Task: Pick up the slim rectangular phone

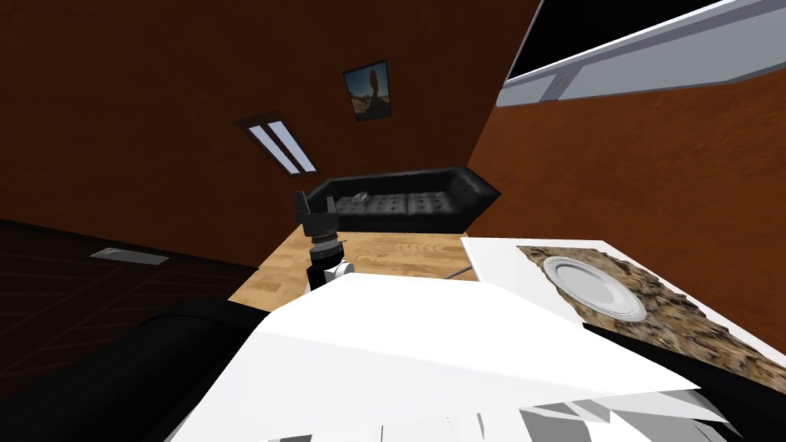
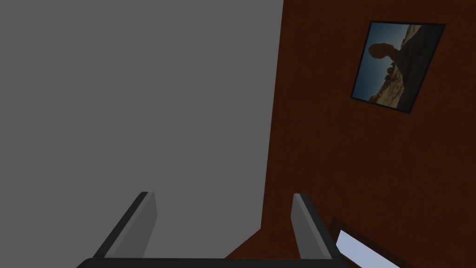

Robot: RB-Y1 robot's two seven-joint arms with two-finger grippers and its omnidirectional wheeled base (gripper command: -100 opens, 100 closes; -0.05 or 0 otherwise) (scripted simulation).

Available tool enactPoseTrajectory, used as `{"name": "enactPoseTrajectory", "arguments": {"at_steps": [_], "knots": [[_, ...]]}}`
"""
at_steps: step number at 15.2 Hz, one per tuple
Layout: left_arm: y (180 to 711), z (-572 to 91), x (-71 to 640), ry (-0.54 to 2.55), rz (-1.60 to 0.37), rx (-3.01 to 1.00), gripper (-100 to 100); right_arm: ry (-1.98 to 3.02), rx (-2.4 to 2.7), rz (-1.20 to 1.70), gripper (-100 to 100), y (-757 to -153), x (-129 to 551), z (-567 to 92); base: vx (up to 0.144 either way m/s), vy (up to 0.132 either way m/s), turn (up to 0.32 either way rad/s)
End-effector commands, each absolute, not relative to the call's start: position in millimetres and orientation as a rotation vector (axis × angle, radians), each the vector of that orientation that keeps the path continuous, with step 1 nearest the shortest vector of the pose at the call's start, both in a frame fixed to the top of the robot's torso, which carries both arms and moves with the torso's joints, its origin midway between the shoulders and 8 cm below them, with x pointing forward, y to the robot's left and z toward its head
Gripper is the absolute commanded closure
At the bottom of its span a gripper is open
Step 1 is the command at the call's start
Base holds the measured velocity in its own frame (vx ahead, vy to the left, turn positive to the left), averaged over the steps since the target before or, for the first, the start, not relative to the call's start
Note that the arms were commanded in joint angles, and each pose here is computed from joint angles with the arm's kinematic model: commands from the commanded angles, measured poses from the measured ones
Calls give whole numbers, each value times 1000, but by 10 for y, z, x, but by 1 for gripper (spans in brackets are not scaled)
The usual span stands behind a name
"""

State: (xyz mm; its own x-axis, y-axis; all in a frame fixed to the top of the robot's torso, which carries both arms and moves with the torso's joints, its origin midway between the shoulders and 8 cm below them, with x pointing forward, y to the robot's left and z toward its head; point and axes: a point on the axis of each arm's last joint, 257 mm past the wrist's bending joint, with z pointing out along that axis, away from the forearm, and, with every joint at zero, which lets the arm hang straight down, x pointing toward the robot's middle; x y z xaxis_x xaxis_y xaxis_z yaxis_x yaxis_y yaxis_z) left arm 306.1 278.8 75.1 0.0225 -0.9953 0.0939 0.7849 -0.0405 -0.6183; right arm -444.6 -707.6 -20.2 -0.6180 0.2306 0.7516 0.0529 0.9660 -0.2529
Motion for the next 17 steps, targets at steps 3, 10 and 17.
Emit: {"name": "enactPoseTrajectory", "arguments": {"at_steps": [3, 10, 17], "knots": [[2788, 751, 3061, 447, -1515, -601, 0, -2296, -225, 266, -100, -7082, -4335, -306, -134, 37, 51], [2788, 751, 3061, 447, -1515, -601, 0, -2397, -267, 296, -100, -7133, -4146, -487, -135, 31, 60], [2788, 751, 3061, 447, -1515, -601, 0, -2554, -308, 323, -100, -7197, -3833, -786, -138, 37, 59]]}}
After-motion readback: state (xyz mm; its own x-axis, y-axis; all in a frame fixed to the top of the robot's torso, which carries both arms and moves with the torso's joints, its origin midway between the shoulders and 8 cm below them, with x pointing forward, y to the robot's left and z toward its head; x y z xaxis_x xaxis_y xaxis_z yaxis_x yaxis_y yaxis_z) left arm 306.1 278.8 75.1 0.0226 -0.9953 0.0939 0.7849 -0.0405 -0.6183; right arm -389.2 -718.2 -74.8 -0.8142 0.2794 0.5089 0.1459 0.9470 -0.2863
